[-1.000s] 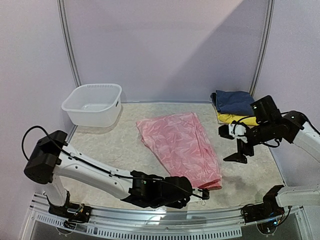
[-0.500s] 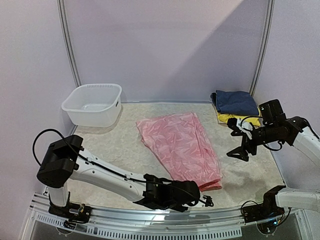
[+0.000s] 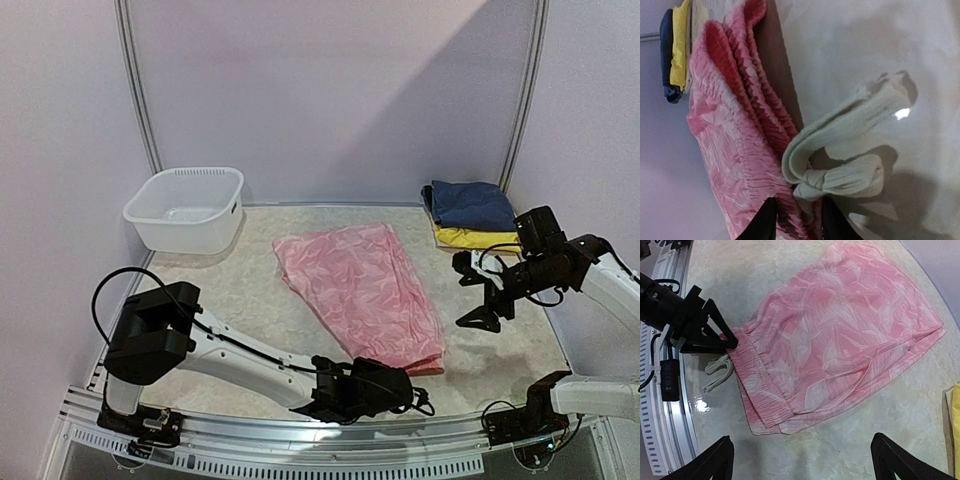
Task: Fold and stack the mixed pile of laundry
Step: Pick up the rectangle-folded shorts from the center of the board.
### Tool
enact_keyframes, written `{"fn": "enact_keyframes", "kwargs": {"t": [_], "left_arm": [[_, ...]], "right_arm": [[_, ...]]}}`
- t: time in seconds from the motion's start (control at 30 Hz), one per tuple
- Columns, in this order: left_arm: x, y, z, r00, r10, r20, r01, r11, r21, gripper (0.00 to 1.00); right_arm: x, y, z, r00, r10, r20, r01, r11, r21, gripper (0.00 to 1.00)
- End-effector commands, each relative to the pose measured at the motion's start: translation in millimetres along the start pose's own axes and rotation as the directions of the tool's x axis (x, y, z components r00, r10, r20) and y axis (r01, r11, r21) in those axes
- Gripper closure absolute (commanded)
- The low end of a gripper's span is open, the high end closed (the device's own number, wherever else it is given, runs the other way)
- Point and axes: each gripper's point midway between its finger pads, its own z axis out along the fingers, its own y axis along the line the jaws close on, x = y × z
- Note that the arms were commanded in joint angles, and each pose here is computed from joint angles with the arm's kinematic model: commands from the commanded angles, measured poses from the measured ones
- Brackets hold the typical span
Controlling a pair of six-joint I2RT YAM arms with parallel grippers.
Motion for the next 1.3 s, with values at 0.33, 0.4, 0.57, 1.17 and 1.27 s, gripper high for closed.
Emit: {"fn": "enact_keyframes", "kwargs": {"t": [0.33, 0.4, 0.57, 1.17, 1.27], "left_arm": [[38.2, 27.8, 6.7, 0.953, -0.301, 0.0, 0.3, 0.947, 0.114, 1.0], [41.0, 26.9, 6.0, 0.947, -0.321, 0.005, 0.318, 0.94, 0.124, 1.0], [39.2, 29.2, 5.0, 0.91, -0.415, 0.017, 0.406, 0.898, 0.166, 1.0], [47.9, 43.6, 1.0, 0.824, -0.563, 0.058, 0.533, 0.807, 0.255, 1.0], [50.2, 43.1, 1.5, 0.815, -0.577, 0.055, 0.545, 0.795, 0.266, 1.0]], "right_arm": [[54.7, 64.7, 35.1, 0.893, -0.447, -0.056, 0.422, 0.874, -0.242, 0.09], [49.6, 67.0, 43.6, 0.877, -0.478, -0.051, 0.453, 0.857, -0.243, 0.09], [37.5, 62.5, 64.5, 0.858, -0.513, -0.031, 0.497, 0.843, -0.207, 0.09], [51.6, 46.5, 131.9, 0.811, -0.585, -0.018, 0.571, 0.797, -0.194, 0.1], [61.2, 44.4, 141.9, 0.802, -0.596, -0.035, 0.58, 0.792, -0.192, 0.11]]}}
